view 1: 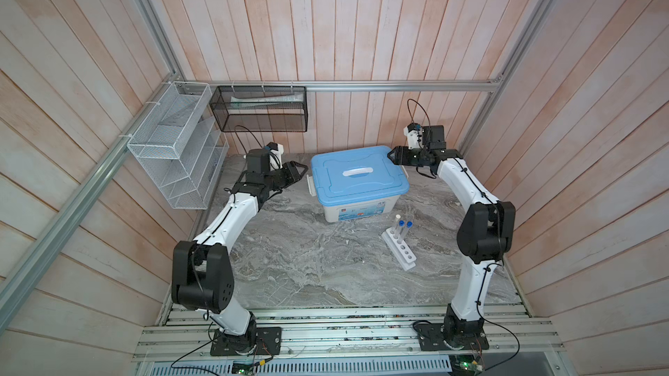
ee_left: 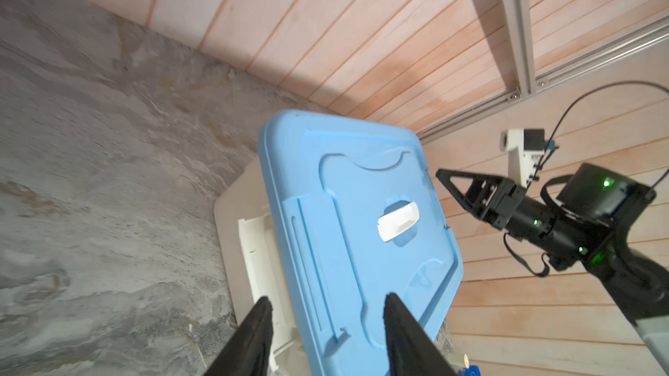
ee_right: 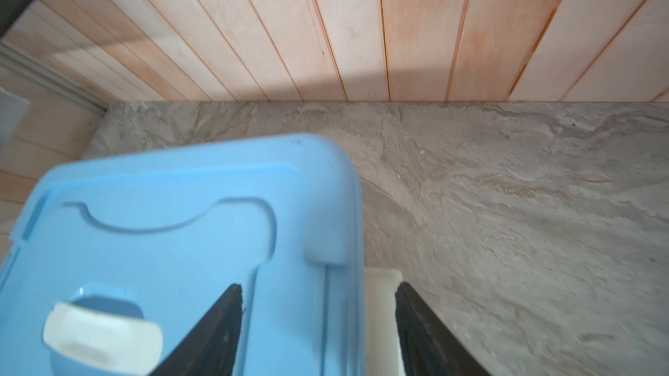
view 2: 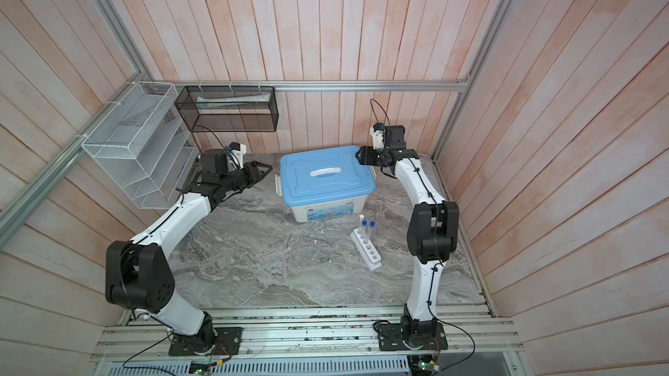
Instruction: Organize the chemistry lab equipment
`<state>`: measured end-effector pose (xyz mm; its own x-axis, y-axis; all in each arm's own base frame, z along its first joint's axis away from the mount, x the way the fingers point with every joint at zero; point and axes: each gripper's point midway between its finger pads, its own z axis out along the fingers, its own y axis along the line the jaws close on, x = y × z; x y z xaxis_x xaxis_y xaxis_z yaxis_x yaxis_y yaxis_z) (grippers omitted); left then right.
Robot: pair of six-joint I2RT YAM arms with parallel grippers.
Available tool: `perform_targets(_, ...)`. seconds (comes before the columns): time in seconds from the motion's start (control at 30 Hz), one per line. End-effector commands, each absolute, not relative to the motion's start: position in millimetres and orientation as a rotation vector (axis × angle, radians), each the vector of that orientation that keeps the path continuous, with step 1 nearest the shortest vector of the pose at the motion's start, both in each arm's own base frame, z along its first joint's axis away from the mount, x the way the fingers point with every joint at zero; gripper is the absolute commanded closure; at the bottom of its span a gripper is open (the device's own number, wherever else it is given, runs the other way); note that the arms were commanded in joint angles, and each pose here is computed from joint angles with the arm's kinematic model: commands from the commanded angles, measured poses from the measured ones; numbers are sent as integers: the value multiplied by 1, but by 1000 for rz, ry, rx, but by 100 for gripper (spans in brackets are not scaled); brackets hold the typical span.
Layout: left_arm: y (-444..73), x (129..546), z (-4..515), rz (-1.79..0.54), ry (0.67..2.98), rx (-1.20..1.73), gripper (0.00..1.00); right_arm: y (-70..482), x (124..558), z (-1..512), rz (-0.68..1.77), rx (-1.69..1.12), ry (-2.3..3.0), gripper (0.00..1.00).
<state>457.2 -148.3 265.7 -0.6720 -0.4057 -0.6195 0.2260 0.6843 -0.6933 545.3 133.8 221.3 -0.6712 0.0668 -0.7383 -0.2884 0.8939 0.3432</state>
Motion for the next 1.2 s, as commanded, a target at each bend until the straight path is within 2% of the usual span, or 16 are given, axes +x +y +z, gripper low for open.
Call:
perform_targets(0.0, -147, 447, 264, -960, 2073, -132, 48, 123, 540, 243, 539, -145, 2131, 27)
perform_targets(0.23, -139, 444, 231, -996, 2109, -229, 47, 111, 518, 214, 601, -138, 2174, 22)
perform_targets(0.63, -127, 441, 220, -1074, 2099, -349, 44, 125, 518, 195, 808, -222, 2155, 14)
perform_targets(1.0, -134, 446, 213, -1147, 2100, -361, 44, 131, 524, 169, 881, -211, 2178, 14)
perform_targets(1.17, -137, 446, 210, -1156, 2102, -360, 44, 134, 525, 174, 918, -208, 2158, 18)
